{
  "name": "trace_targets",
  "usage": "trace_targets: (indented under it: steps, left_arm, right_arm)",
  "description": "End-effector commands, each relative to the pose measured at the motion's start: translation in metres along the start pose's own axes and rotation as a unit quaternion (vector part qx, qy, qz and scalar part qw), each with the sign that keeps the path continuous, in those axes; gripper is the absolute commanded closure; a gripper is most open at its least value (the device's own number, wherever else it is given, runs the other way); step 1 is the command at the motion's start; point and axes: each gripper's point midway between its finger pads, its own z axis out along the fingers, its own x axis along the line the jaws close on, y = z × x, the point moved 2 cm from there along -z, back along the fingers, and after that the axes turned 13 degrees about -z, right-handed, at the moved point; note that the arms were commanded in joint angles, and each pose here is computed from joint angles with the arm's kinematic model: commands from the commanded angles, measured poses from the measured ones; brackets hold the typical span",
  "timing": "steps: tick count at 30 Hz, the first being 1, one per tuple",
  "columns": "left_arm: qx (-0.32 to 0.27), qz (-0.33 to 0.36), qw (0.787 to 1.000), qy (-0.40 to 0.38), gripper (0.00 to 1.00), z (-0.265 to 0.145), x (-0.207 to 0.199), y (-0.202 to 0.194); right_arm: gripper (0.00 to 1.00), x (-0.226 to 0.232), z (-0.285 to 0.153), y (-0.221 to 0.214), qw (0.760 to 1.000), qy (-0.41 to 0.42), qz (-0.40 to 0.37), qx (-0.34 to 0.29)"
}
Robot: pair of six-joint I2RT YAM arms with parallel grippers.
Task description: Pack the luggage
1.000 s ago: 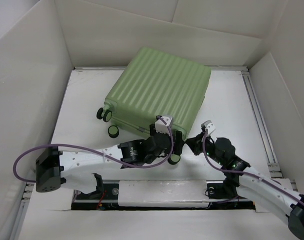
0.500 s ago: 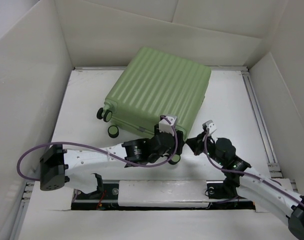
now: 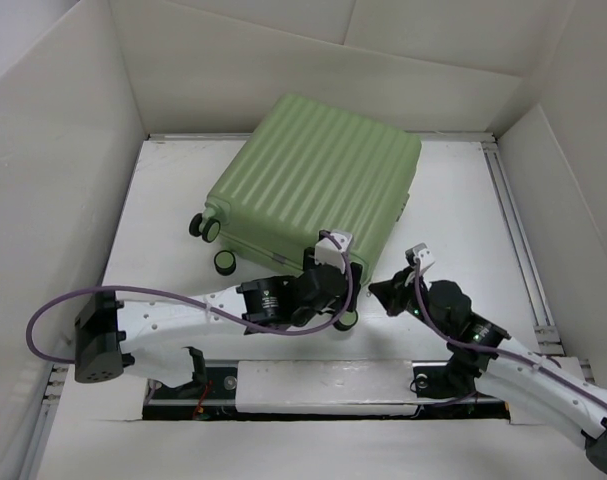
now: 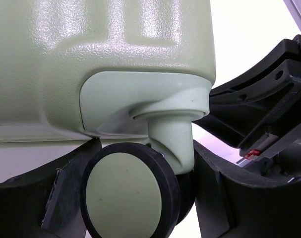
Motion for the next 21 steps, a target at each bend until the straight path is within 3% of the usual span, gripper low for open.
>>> trace_targets:
  steps: [1,4,5,8,16,21]
  left_arm:
    - [-0.117,-0.064,0.991,-0.020,1.00,-0.020,-0.016,0.068]
    - [-0.112,-0.059,0.992,-0.001,1.00,-0.005,-0.007,0.070]
    - [-0.085,-0.066,0.994,-0.036,1.00,-0.001,-0.015,0.068]
    - [-0.085,-0.104,0.988,-0.073,1.00,0.015,-0.003,0.085]
    - [-0.068,-0.101,0.981,-0.148,1.00,0.017,-0.049,0.112]
    - [-0.053,-0.107,0.971,-0.208,1.00,0.011,-0.081,0.120]
  right_arm:
    - [1.00,0.023,-0.007,0.008,0.998,0.052,0.012,0.017]
    - [1.00,0.036,-0.010,0.008,0.996,0.086,0.015,0.018]
    - [1.00,0.040,-0.010,0.011,0.995,0.095,0.015,0.018]
    - [1.00,0.061,-0.015,0.016,0.989,0.144,0.023,0.011]
    - [1.00,0.131,-0.030,0.038,0.959,0.272,0.071,-0.044]
    - [1.00,0.143,-0.001,0.033,0.969,0.209,0.118,-0.051]
